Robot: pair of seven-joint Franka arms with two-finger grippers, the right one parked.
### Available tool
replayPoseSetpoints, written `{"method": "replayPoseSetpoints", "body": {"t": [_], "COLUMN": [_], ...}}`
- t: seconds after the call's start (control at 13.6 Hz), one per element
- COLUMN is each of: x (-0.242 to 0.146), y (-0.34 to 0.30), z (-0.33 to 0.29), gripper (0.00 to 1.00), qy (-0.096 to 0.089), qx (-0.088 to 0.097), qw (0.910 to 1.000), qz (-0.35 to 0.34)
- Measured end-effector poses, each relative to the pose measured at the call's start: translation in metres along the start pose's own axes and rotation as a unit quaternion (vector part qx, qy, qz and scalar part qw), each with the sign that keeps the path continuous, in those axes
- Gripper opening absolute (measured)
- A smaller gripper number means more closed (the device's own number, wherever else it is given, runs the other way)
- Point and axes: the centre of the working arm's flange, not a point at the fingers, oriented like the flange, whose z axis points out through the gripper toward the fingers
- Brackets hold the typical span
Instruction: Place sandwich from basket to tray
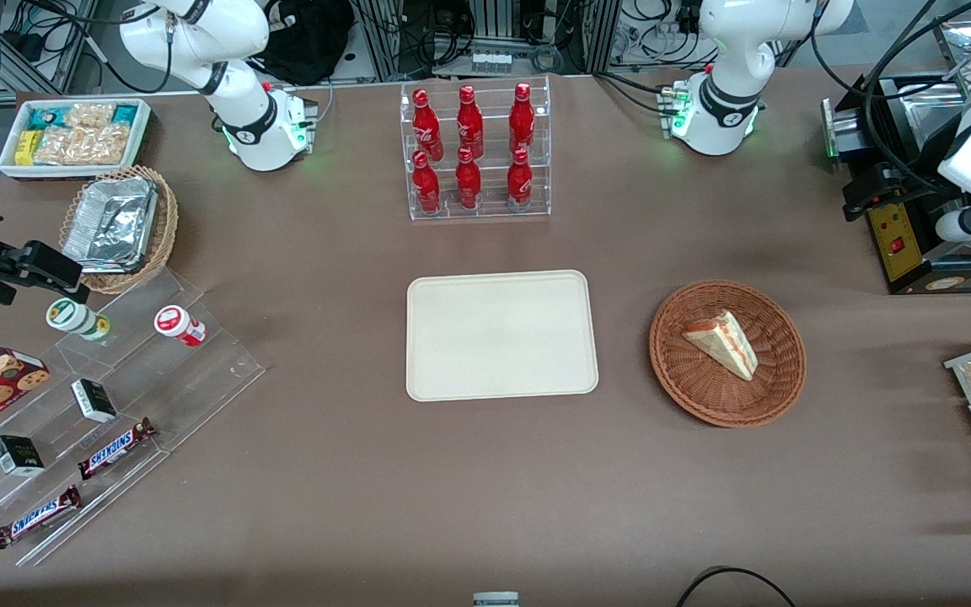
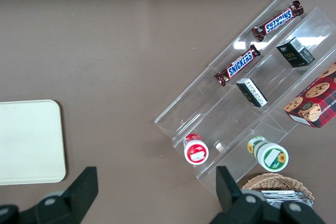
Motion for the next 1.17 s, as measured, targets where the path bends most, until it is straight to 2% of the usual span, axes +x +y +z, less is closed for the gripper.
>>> {"method": "replayPoseSetpoints", "body": {"t": [0.37, 0.51, 0.66, 0.73, 0.95, 1.17], "x": [0.002, 0.008, 0.018, 0.024, 0.04, 0.04], "y": [0.0, 0.001, 0.002, 0.004, 0.021, 0.048], "z": [0.005, 0.019, 0.049, 0.069, 0.137, 0.208], "gripper": [1.0, 1.0, 1.0, 1.0, 1.0, 1.0], "qy": [-0.008, -0.023, -0.05, -0.057, -0.042, -0.007], "qx": [0.001, 0.004, 0.014, 0.017, 0.018, 0.011], "qw": [1.0, 0.9997, 0.9986, 0.9981, 0.9971, 0.9909], "qz": [0.0, 0.0, -0.009, -0.017, -0.061, -0.134]}}
